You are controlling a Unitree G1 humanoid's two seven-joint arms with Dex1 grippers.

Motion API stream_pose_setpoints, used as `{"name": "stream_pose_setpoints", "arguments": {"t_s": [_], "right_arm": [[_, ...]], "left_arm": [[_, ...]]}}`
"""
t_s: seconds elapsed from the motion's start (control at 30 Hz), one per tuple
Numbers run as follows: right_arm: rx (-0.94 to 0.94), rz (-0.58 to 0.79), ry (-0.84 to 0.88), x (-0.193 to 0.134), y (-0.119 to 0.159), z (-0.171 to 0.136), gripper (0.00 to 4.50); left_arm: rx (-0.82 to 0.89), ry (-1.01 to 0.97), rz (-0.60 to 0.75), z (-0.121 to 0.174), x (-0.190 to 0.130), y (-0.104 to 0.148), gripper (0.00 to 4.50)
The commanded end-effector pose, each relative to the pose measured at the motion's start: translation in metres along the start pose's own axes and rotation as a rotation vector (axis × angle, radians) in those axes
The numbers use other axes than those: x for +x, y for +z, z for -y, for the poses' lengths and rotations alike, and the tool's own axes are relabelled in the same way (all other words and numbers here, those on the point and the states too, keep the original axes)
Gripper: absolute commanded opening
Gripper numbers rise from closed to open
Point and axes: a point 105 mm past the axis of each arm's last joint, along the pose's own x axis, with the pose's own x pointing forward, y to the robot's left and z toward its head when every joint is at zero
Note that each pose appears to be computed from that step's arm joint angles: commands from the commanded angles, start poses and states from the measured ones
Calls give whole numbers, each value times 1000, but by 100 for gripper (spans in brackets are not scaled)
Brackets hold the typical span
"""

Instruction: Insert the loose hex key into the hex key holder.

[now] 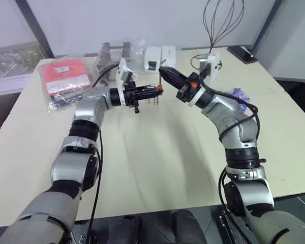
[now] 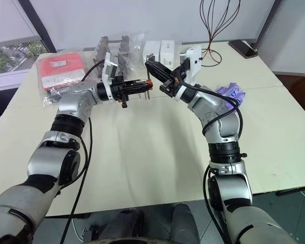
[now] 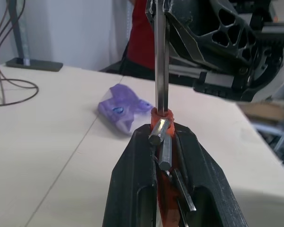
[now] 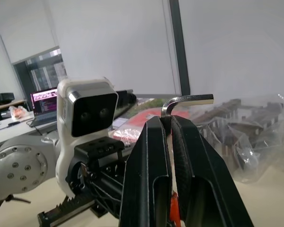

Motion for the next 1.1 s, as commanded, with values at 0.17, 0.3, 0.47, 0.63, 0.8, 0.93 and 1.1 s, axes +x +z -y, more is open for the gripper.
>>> {"name": "stream_pose_setpoints", "arguments": {"t_s": [0.17,0.3,0.47,0.63,0.8,0.93,1.1], "right_arm": [[14,-47,-55,-9,-8,13,4],[21,-57,-55,-11,-11,12,4],[25,-38,-88,-12,-9,16,194],[8,-26,-117,-13,-4,21,444],[9,-11,-123,-17,3,23,444],[65,-110,76,-29,-7,-10,444],[101,-315,278,-65,-26,-49,444]], "left_arm": [[162,-23,120,2,4,56,0],[164,-23,123,2,4,57,0],[167,-32,107,3,4,53,0],[154,-31,84,3,2,43,0],[128,-15,57,2,-3,30,0],[109,-2,39,1,-3,21,0],[33,-7,8,4,-7,5,0]]}}
